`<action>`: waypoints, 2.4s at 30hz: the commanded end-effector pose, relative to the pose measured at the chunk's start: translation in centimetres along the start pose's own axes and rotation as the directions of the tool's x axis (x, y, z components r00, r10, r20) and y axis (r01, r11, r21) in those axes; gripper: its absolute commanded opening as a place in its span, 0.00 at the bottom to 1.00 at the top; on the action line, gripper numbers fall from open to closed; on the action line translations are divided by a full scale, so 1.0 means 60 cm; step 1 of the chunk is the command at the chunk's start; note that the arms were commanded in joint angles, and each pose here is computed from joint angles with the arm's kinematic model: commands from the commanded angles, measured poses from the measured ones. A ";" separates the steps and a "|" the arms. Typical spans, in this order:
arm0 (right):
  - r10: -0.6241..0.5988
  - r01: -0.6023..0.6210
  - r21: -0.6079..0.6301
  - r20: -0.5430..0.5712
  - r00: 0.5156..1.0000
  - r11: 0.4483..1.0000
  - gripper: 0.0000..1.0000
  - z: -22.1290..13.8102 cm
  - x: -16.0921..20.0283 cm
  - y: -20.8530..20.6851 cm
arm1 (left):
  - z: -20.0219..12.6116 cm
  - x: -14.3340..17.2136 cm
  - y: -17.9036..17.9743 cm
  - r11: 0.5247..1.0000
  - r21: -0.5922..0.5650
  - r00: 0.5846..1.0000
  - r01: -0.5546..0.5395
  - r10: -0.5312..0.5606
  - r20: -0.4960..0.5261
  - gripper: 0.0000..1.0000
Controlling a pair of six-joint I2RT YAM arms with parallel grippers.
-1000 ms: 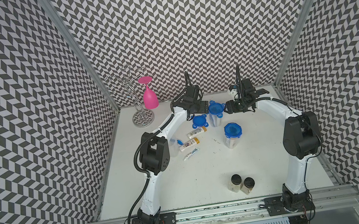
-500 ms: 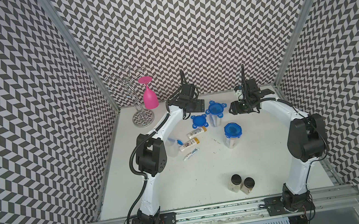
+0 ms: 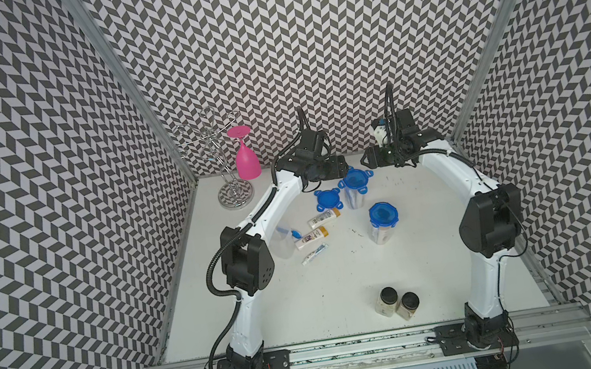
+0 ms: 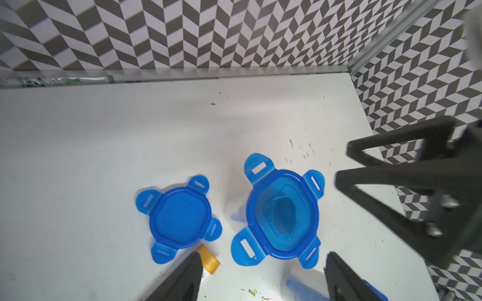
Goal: Pack away toiletry kits
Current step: Close the fastener on the container.
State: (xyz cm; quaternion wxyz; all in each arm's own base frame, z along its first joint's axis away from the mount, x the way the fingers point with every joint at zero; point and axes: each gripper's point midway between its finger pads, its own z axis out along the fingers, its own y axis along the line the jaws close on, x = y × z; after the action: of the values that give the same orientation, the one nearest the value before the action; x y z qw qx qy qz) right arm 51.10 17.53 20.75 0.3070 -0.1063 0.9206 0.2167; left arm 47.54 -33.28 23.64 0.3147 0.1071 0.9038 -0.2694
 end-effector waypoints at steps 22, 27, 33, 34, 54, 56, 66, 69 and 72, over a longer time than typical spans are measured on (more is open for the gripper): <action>-0.019 0.017 -0.022 -0.109 0.994 1.000 0.57 0.060 0.059 0.002 | 0.090 0.065 0.000 0.999 -0.020 0.991 0.050 -0.052 -0.124 0.59; -0.018 0.015 -0.020 -0.129 0.992 1.000 0.57 0.068 0.070 -0.002 | 0.099 0.071 0.000 0.998 -0.020 0.989 0.052 -0.055 -0.134 0.59; -0.023 0.023 -0.005 -0.144 0.989 1.000 0.56 0.073 0.080 -0.009 | 0.103 0.076 0.014 0.997 -0.060 0.989 0.051 -0.058 -0.137 0.63; -0.024 0.024 0.000 -0.143 0.989 1.000 0.56 0.073 0.079 -0.010 | 0.102 0.075 0.016 0.997 -0.065 0.989 0.050 -0.059 -0.134 0.65; -0.038 0.049 0.068 -0.160 0.986 0.996 0.56 0.070 0.089 -0.023 | 0.041 0.055 -0.012 0.995 -0.069 0.995 0.070 -0.075 -0.069 0.57; -0.038 0.050 0.070 -0.162 0.986 0.996 0.56 0.069 0.091 -0.023 | 0.047 0.052 -0.016 0.996 -0.058 0.995 0.070 -0.074 -0.070 0.57; -0.043 0.057 0.084 -0.165 0.985 0.995 0.56 0.065 0.096 -0.026 | 0.067 0.054 -0.023 0.996 -0.041 0.993 0.077 -0.080 -0.088 0.51; -0.044 0.057 0.076 -0.166 0.985 0.995 0.56 0.065 0.097 -0.024 | 0.077 0.062 -0.021 0.995 -0.034 0.990 0.091 -0.094 -0.106 0.49; -0.044 0.057 0.072 -0.171 0.984 0.996 0.56 0.065 0.102 -0.022 | 0.082 0.069 -0.020 0.995 -0.035 0.988 0.097 -0.100 -0.116 0.49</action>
State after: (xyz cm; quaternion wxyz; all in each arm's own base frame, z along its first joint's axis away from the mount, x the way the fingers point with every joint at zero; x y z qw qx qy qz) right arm 50.64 18.45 16.52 0.2818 -0.1305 0.9308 0.1926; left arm 46.30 -36.33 18.62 0.2532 0.0768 0.9296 -0.2567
